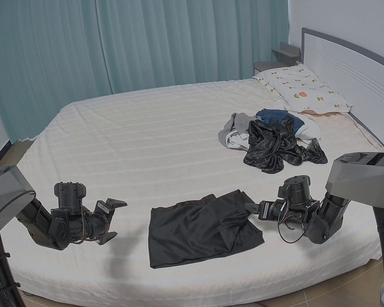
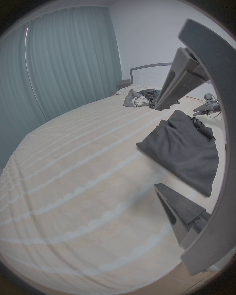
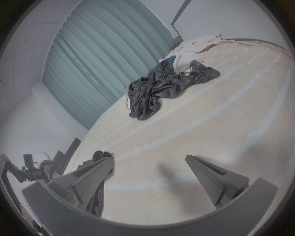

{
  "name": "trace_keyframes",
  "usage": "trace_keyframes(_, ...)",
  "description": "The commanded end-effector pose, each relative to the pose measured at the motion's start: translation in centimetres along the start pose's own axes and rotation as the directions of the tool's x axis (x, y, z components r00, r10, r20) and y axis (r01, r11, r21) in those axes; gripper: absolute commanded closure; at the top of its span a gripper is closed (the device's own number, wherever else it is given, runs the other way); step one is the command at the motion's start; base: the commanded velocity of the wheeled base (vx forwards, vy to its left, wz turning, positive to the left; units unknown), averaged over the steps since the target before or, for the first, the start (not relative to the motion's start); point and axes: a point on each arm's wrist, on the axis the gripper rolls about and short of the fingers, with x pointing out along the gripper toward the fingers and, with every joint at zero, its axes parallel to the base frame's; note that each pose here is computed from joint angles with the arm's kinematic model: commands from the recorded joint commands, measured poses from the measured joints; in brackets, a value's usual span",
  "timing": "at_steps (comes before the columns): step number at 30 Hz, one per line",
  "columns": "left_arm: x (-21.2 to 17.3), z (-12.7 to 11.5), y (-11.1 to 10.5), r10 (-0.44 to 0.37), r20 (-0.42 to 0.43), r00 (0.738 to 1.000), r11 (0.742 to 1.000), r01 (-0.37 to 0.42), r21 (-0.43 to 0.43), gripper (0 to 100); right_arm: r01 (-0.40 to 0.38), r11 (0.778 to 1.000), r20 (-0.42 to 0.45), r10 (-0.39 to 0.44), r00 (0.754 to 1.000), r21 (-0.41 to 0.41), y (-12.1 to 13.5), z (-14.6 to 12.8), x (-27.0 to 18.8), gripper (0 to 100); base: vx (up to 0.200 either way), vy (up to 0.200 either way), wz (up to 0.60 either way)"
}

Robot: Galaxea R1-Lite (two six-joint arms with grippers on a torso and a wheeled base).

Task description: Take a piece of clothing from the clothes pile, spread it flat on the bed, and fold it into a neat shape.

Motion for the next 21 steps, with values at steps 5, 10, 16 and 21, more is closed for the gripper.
trace_keyframes(5, 0.4, -0.6, 0.9, 0.031, -0.019, 0.999, 0.999, -0.03, 0.04, 0, 0.051, 0.992, 0.036, -0.047, 0.998, -0.112, 2.7, 1.1, 0.0, 0, 0.0, 0.0, 0.0)
trace_keyframes(10, 0.5, -0.6, 1.0, 0.035, -0.021, 0.999, 0.999, -0.034, 0.043, 0, 0.07, 0.987, 0.028, -0.067, 0.997, -0.146, 3.0, 0.6, -0.1, 0, 0.0, 0.0, 0.0)
trace_keyframes(16, 0.5, -0.7, 1.0, 0.036, -0.023, 0.999, 0.998, -0.035, 0.049, 0, 0.092, 0.969, -0.016, -0.098, 0.995, -0.23, 4.1, -1.0, -0.5, 0, 0.0, 0.0, 0.0)
trace_keyframes(21, 0.5, -0.7, 1.0, 0.036, -0.023, 0.999, 0.998, -0.035, 0.049, 0, 0.169, 0.932, -0.018, -0.185, 0.983, -0.321, 3.1, -1.6, -1.0, 0, 0.0, 0.0, 0.0)
